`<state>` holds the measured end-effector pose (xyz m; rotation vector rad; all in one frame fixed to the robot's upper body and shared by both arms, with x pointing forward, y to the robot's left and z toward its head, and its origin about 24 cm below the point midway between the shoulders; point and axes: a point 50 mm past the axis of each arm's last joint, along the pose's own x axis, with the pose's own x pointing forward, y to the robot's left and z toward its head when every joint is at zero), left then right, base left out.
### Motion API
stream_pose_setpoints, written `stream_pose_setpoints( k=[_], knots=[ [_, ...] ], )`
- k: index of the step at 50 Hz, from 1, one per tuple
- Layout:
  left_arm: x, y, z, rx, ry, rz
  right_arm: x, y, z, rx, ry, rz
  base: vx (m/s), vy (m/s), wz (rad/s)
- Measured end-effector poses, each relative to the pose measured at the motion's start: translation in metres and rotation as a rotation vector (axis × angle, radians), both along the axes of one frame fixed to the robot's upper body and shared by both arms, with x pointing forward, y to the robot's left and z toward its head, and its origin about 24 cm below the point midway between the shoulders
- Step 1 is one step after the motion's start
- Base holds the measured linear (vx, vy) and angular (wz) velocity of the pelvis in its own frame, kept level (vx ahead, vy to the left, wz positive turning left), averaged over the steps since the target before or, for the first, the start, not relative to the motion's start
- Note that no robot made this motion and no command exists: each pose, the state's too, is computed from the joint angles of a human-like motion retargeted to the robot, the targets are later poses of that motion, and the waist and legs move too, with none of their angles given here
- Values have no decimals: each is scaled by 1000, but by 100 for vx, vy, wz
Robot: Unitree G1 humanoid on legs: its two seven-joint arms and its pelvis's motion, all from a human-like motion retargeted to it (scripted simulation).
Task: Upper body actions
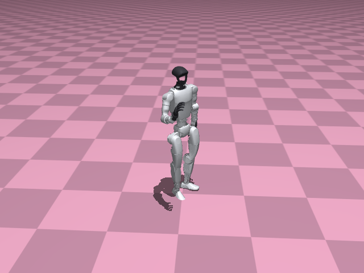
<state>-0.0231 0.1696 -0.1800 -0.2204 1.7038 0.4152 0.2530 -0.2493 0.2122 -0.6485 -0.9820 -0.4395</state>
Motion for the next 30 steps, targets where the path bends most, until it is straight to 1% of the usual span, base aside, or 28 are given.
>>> stream_pose_setpoints(
  k=[5,8,11,15,18,23,25,27,30],
  knots=[
    [6,-3,-1,-8,-20,-9,13,25,-104,-215,495,51,0,0,0],
    [10,-5,-1,-14,-34,-14,6,32,-178,-282,807,10,0,0,0],
    [14,-6,-2,-19,-49,-20,-19,33,-245,-313,1083,-61,0,1,6],
    [18,-6,-2,-21,-59,-36,-76,35,-319,-397,1456,-154,1,3,22],
    [17,-6,-1,-39,-46,-50,-134,37,-362,-452,1828,-196,2,2,21],
    [16,-7,-1,-78,-22,-118,-239,41,-390,-631,2601,-39,0,0,0],
    [16,-7,-1,-94,-12,-177,-269,43,-388,-682,2821,-12,3,0,-70],
    [15,-8,-1,-111,0,-242,-281,45,-387,-505,2874,-155,3,0,-49],
    [11,-10,0,-139,24,-327,-274,59,-392,-41,2768,-128,4,0,155]
  ],
)
